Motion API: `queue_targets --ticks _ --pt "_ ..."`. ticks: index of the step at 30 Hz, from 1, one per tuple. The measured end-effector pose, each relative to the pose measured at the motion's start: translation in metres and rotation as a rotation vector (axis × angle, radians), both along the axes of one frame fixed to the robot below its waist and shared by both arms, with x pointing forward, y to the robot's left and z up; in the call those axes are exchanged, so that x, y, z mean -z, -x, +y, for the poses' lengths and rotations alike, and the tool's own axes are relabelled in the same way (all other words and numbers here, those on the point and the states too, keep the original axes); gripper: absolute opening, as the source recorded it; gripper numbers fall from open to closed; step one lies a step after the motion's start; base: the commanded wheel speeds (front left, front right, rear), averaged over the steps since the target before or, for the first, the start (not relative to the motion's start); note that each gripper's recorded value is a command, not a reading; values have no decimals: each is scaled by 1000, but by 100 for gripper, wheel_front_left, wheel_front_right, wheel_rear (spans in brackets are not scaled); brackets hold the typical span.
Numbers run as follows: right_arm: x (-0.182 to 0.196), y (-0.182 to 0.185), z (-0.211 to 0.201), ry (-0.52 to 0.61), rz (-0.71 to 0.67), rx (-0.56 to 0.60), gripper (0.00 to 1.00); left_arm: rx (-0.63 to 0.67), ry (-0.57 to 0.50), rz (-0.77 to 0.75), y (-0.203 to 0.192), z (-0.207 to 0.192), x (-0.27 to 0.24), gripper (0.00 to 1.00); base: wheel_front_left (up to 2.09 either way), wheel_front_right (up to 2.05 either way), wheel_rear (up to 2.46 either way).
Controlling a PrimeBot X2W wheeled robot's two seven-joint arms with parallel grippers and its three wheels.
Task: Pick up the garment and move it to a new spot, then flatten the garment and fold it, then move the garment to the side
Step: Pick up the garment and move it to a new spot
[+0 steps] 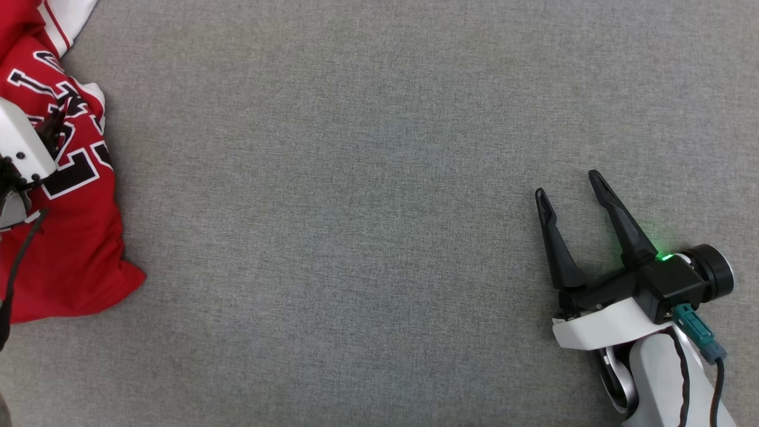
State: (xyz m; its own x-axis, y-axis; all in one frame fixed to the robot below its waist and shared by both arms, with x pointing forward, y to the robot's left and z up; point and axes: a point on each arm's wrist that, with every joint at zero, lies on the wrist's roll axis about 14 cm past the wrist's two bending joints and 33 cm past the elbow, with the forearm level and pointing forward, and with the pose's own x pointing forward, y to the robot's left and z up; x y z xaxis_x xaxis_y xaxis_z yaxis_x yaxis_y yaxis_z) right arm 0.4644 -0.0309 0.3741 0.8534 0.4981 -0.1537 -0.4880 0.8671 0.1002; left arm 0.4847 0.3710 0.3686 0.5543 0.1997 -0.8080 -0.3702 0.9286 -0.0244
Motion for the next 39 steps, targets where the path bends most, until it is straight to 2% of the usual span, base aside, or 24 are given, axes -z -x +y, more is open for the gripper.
queue_targets --ticks 7,8,9,10,16,21,28,33,39 --pt "3 -2 0 -8 8 10 100 -10 -18 49 17 4 20 100 0 0 0" --pt "4 -2 0 -10 9 9 100 -16 -14 47 18 4 22 71 0 0 0" --pt "4 -3 1 -11 9 7 100 -19 -16 32 18 4 21 28 0 0 0" --pt "4 -3 2 -14 12 6 100 -18 -29 6 17 7 18 0 0 0 0" --pt "1 -1 2 -20 19 9 100 -17 -106 -217 -3 17 -20 0 0 0 0" --pt "-8 8 6 -26 25 2 100 37 -146 -383 -21 13 -69 0 0 0 0" --pt "-33 29 13 -49 11 -6 100 223 -304 -640 -29 4 -168 0 0 0 0" --pt "-57 39 9 -65 -29 11 100 361 -365 -801 -26 -21 -231 0 0 0 0" --pt "-83 54 -10 -106 -65 71 100 537 -381 -1012 -24 -79 -302 0 0 0 0"
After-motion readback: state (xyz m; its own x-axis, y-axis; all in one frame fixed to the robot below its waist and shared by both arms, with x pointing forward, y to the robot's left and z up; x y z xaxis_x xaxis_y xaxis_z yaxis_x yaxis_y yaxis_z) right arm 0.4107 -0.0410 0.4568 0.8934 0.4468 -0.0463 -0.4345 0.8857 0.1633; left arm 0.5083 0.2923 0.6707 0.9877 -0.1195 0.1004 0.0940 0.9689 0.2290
